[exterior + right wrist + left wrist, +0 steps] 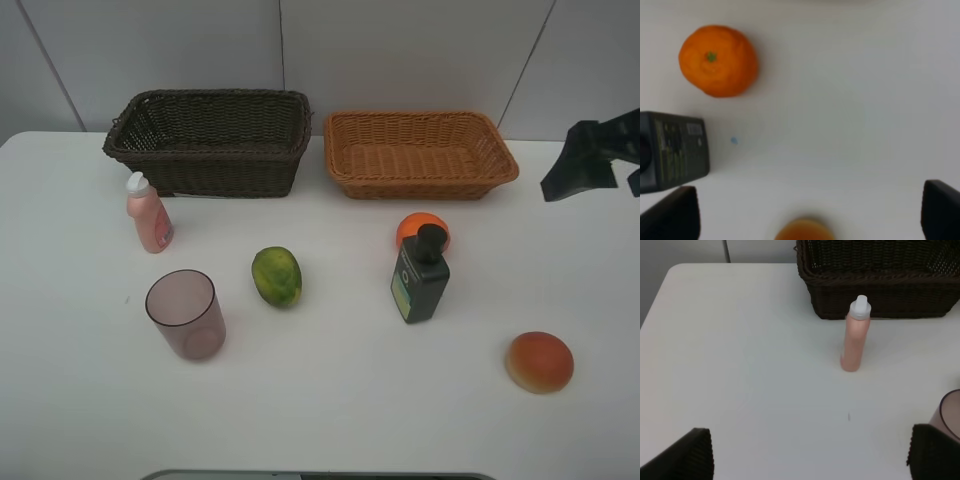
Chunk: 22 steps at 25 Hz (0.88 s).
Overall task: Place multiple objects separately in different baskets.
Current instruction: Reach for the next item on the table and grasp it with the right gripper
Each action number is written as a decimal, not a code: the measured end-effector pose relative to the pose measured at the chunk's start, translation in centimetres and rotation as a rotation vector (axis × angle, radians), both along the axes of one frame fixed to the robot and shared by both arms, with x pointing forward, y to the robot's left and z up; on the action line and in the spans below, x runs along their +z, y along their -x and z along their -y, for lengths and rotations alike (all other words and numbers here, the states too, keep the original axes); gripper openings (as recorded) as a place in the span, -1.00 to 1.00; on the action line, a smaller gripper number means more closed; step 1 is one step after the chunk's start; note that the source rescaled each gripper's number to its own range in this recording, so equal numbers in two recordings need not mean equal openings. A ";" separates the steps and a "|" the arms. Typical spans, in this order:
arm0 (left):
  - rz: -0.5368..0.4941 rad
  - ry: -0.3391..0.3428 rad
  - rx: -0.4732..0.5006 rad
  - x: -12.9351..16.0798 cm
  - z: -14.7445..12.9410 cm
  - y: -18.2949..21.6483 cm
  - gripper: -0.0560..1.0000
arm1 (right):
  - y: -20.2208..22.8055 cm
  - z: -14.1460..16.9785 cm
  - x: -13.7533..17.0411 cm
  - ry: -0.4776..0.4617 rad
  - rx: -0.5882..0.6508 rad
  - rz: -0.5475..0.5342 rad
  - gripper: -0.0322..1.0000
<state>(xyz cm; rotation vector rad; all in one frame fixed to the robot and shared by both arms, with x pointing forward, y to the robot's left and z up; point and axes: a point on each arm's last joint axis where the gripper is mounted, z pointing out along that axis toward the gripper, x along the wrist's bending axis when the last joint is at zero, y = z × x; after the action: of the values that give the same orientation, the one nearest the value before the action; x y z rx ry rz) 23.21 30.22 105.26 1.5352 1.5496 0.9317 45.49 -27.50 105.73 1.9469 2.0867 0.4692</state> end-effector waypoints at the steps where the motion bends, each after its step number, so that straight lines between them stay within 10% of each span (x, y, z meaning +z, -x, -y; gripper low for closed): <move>1: 0.000 0.000 0.000 0.0 0.0 0.0 1.00 | -0.2 -0.1 -0.4 -0.012 -0.015 -0.031 0.75; 22: 0.000 0.000 0.000 0.0 0.0 0.0 1.00 | 1.6 -1.7 -7.2 -0.101 -0.364 -0.178 0.75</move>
<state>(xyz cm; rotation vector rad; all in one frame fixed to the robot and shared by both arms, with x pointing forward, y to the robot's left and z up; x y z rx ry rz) 23.21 30.22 105.26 1.5352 1.5496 0.9317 43.87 -25.83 98.57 2.4406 1.7696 0.3398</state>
